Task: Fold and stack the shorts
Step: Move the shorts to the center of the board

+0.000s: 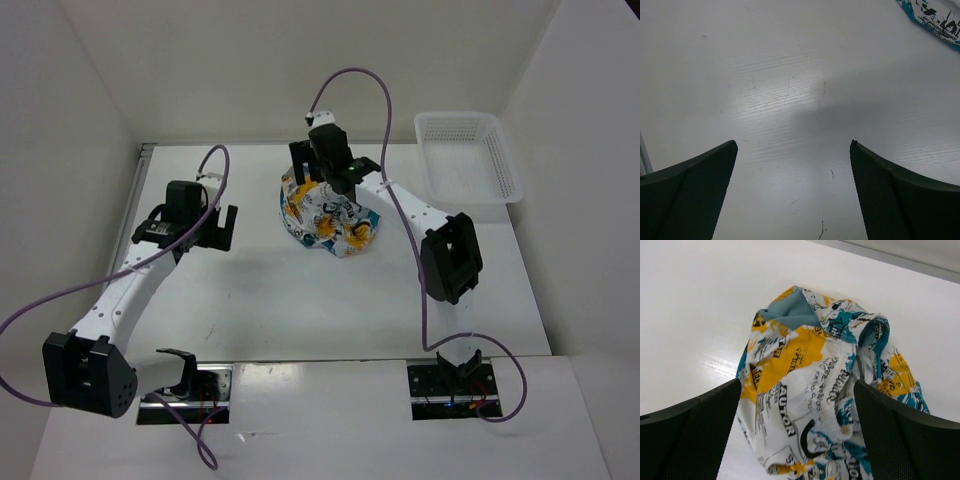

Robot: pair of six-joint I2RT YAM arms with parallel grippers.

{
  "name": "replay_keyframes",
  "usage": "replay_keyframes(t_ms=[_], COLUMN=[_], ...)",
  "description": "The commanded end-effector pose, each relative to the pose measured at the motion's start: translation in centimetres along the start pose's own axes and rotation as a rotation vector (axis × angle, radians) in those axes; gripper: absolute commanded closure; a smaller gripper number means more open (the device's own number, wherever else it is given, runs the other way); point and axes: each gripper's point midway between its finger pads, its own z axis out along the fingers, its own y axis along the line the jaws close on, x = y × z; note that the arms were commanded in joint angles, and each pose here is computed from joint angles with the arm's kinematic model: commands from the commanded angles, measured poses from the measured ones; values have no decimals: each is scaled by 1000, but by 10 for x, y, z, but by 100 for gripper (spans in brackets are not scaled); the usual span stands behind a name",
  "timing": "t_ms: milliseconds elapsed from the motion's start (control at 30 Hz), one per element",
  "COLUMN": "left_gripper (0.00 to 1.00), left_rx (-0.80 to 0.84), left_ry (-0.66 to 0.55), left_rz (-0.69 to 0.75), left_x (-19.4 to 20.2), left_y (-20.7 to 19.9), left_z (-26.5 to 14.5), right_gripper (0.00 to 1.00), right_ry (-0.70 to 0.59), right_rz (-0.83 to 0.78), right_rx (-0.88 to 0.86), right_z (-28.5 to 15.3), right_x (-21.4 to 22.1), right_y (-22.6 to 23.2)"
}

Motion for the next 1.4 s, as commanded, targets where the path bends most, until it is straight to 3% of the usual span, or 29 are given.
replay_keyframes(t_ms=[0, 267, 367, 400, 433, 500, 533, 567, 733, 767, 867, 1000, 1267, 1367], left_gripper=[0, 0, 0, 0, 0, 0, 0, 0, 0, 0, 0, 0, 0, 0], left_rx=[30, 79, 111, 122, 135, 173, 175, 203, 235, 234, 174, 103, 246, 213], left_ry=[-45, -29, -22, -23, -14, -8, 12, 23, 39, 34, -42, -137, -298, -355], left_rz=[4, 5, 6, 6, 6, 14, 14, 32, 98, 110, 158, 191, 258, 235], left_x=[-7, -1, 0, -2, 0, 1, 6, 8, 10, 9, -9, -38, -92, -110], left_y=[-6, -14, -20, -22, -24, -34, -34, -44, -70, -74, -86, -100, -189, -190], left_z=[-6, -5, -3, -5, -3, -2, 2, 4, 17, 20, 41, 56, 57, 65], right_gripper=[2, 4, 18, 26, 49, 72, 91, 99, 100, 100, 100, 100, 100, 100], right_ry=[126, 233, 257, 248, 253, 250, 238, 223, -72, -174, -290, -335, -398, -413], right_rz=[-15, 0, 1, 4, 8, 6, 13, 16, 83, 92, 114, 147, 259, 264], right_rx=[21, -29, -60, -71, -100, -164, -208, -221, -340, -350, -293, -227, -237, -230], right_z=[29, 29, 24, 22, 21, 15, 11, 6, -64, -97, -139, -165, -195, -207], right_x=[40, 94, 108, 105, 106, 101, 95, 87, -28, -65, -106, -118, -130, -136], right_y=[-12, -11, -8, -7, -2, 8, 16, 18, 31, 27, 8, -10, -22, -25])
